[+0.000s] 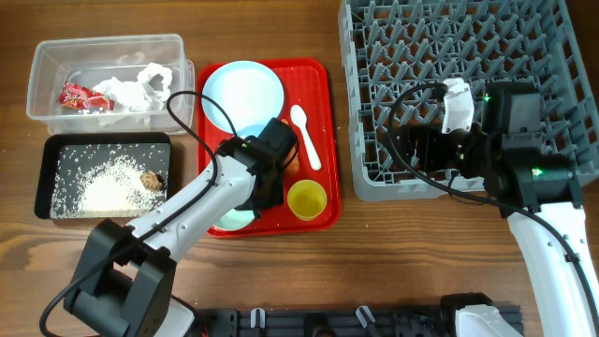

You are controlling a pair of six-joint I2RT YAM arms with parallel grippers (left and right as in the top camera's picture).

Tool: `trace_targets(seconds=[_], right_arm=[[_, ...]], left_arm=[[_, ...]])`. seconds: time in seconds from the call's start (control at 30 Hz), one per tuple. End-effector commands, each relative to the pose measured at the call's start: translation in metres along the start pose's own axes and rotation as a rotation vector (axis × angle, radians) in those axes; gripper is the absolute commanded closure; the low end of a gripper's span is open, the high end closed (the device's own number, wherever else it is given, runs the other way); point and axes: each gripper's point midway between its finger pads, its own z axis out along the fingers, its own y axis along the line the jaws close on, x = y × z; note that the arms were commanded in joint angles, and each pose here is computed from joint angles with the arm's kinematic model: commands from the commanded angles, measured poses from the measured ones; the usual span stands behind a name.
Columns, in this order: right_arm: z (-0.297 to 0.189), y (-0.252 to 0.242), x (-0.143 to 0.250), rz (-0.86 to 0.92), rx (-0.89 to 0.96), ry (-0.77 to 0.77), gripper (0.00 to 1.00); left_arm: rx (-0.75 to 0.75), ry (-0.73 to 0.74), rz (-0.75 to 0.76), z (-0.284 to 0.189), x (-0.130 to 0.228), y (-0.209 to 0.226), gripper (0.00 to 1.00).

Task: Sort waste into correct bins and load items into the dishwasher rack
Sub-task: 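Grasp the yellow cup with the left gripper and lift it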

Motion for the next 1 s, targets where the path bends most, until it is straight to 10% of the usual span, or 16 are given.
trace_targets(seconds=[0.0,0.43,0.97], right_arm=[[-0.002,0.002,-0.007,-0.009,-0.001,-0.020,0.00],[-0.003,0.004,-0.014,0.003,-0.007,-0.046,0.00],[-0.002,0.004,-0.013,0.004,-0.007,-0.044,0.00]], left_arm=[[-0.018,-0.004,-0.007,0.002,0.000,0.003,0.73],[0.077,-0.129,0.042,-0.066,-0.045,-0.024,0.27],[0.225,-0.030,0.194,-0.056,-0.026,-0.069,0.33]])
